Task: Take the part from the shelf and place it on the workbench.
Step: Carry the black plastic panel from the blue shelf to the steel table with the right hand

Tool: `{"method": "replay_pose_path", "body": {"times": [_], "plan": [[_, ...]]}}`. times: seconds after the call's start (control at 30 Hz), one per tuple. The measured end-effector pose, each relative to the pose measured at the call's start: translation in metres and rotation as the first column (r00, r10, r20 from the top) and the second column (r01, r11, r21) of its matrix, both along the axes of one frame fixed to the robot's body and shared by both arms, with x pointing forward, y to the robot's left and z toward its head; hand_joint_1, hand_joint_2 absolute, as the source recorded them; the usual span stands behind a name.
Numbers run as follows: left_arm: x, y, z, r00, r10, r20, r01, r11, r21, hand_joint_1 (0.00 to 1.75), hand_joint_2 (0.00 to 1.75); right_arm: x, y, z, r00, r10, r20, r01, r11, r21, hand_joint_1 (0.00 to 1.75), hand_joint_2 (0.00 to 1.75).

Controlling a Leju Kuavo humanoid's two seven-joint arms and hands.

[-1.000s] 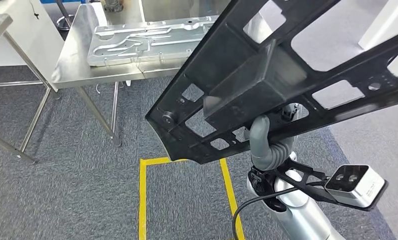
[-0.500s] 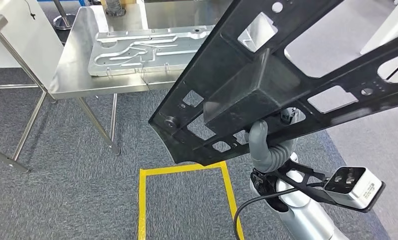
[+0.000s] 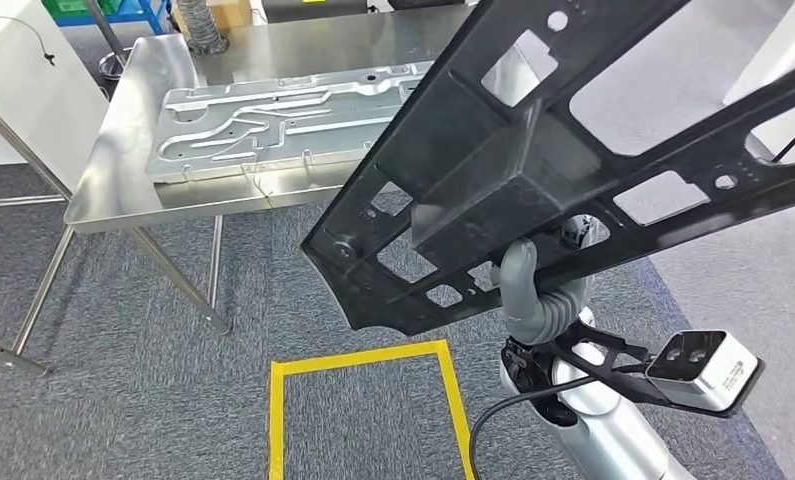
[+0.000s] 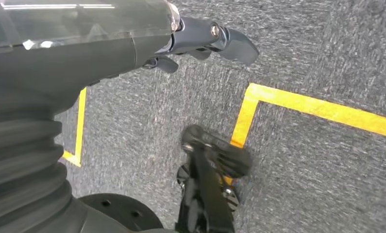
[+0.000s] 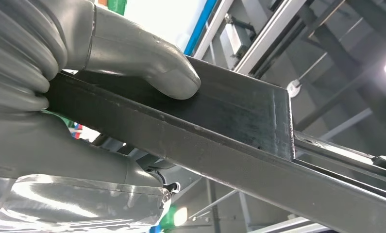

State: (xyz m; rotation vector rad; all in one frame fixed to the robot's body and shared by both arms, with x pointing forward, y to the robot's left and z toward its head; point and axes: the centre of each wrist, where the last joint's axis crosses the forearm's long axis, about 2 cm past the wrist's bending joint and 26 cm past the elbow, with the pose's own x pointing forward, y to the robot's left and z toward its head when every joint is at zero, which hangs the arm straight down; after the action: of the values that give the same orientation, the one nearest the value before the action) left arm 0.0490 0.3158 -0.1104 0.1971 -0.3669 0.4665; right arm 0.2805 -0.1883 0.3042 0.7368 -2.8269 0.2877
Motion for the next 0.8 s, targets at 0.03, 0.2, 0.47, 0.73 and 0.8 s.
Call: {"method": "replay_pose_path", "body": {"times": [0.03,0.2,0.47,0.73,0.8], "plan": [[-0.001,0.000,0.000,1.000,0.003,-0.001,-0.003,1.000,0.001,0.00,1.75,-0.001,0.000,-0.002,1.000,-0.002,-0.004,0.002,1.000,-0.004,1.75,1.75],[-0.007,-0.003,-0.001,1.000,0.022,0.002,-0.022,1.000,0.010,0.00,1.75,-0.018,0.004,-0.030,0.999,0.019,-0.030,-0.022,0.996,-0.091,1.75,1.75],[-0.011,-0.010,-0.002,1.000,0.012,0.011,-0.012,1.000,-0.016,0.00,1.75,-0.042,0.002,-0.046,0.999,-0.021,-0.049,0.016,0.994,-0.106,1.75,1.75],[-0.007,-0.009,-0.001,1.000,0.015,0.027,-0.014,0.999,-0.031,0.00,1.75,-0.047,-0.006,-0.058,0.938,-0.344,-0.034,0.335,0.929,-0.159,1.75,1.75],[-0.004,-0.009,-0.001,0.999,0.014,0.036,-0.013,0.999,-0.036,0.00,1.75,-0.035,-0.010,-0.053,0.858,-0.513,0.020,0.505,0.836,-0.214,1.75,1.75]]}}
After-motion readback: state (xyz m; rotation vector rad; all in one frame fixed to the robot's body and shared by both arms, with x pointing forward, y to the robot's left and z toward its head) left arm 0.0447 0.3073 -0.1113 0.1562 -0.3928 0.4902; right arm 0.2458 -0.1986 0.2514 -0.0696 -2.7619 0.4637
